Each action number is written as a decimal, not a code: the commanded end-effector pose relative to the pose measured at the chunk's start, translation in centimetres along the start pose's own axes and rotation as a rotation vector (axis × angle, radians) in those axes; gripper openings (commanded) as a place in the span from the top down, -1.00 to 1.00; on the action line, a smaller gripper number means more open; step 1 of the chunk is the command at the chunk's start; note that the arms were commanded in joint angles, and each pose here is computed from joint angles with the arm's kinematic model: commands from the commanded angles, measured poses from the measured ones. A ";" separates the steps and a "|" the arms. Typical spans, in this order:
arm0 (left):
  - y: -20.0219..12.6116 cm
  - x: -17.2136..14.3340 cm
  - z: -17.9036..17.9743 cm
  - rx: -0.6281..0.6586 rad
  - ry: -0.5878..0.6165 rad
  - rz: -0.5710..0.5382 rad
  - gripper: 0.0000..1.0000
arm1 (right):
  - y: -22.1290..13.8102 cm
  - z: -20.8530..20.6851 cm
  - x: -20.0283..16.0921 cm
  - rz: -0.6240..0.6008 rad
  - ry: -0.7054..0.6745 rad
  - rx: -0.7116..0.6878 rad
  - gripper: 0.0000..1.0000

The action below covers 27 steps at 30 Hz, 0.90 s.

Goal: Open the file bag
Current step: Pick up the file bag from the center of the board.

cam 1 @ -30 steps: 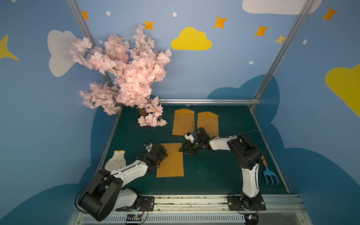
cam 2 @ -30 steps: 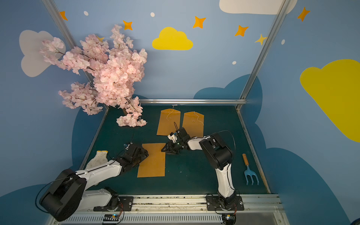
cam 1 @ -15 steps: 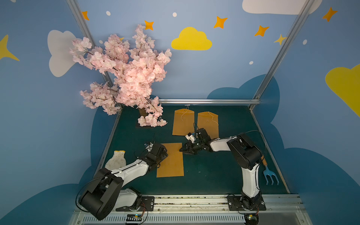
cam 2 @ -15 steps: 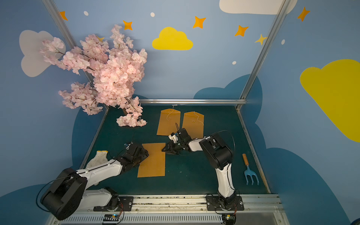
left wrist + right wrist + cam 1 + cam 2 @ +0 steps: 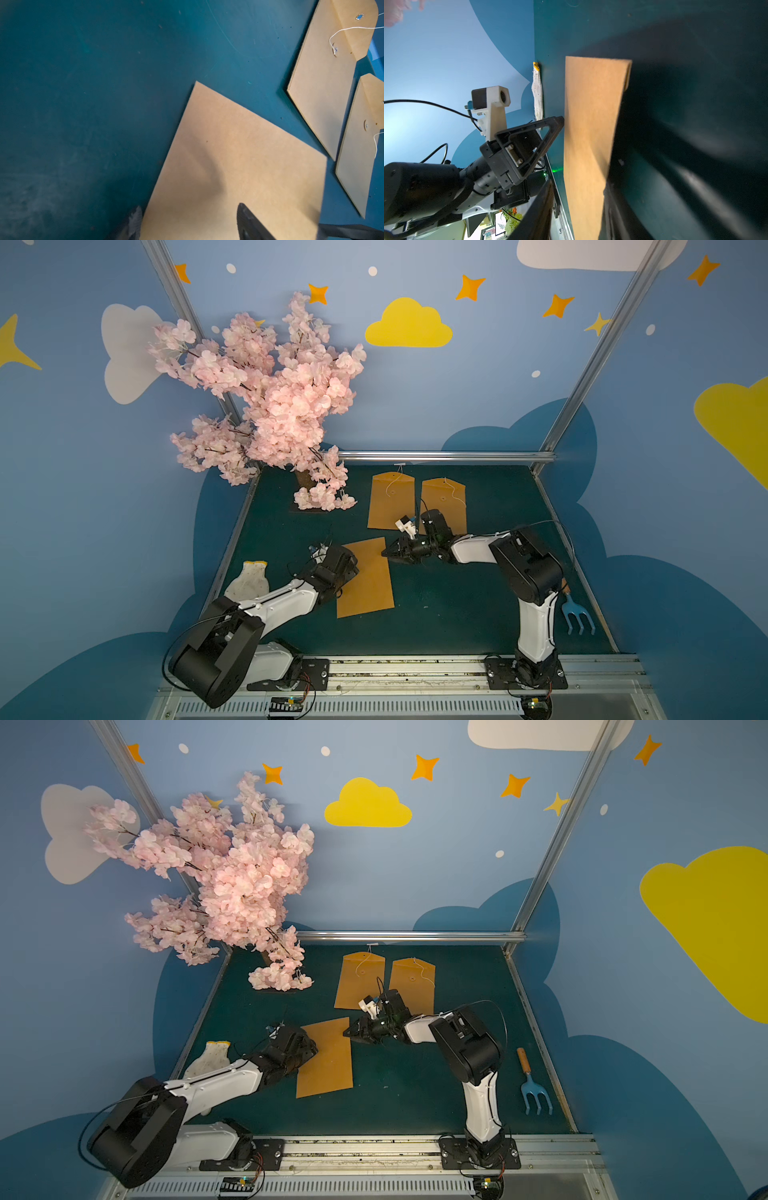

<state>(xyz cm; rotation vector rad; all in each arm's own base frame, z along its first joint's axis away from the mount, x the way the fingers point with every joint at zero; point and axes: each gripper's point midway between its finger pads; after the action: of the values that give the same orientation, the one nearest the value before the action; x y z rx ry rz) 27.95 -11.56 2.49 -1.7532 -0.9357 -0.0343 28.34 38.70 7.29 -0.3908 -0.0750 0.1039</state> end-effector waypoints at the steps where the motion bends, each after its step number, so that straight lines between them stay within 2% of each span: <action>1: 1.3 -7.2 3.7 0.083 0.006 0.287 -0.44 | 0.7 3.7 -3.1 0.129 -0.068 0.118 0.17; 9: 1.3 -7.1 3.5 0.074 0.007 0.283 -0.44 | 0.7 3.6 -3.5 0.144 -0.051 0.105 0.22; 15: 1.1 -7.0 3.3 0.070 0.010 0.278 -0.44 | 0.3 3.1 -3.9 0.139 -0.054 0.035 0.29; 18: 1.0 -6.9 3.1 0.061 0.007 0.274 -0.44 | 0.2 2.9 -3.9 0.137 -0.058 0.010 0.43; 23: 0.4 -6.3 2.4 0.037 0.014 0.257 -0.44 | -0.2 2.1 -4.0 0.142 -0.077 -0.065 0.77; 27: -0.9 -5.1 1.8 0.016 0.027 0.228 -0.47 | -0.5 2.6 -3.8 0.147 -0.110 -0.058 0.96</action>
<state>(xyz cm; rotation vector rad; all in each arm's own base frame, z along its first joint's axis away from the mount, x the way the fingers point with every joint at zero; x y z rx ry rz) 28.09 -12.70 3.13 -1.8154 -0.9283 -0.0485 24.13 39.00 8.01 -0.4495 -0.0891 0.2647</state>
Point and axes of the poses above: each gripper's point midway between its finger pads, its own y axis out along the fingers, its own z axis along the line the jaws close on, x = y × z, and after that the axes turned 5 degrees about y, right-handed
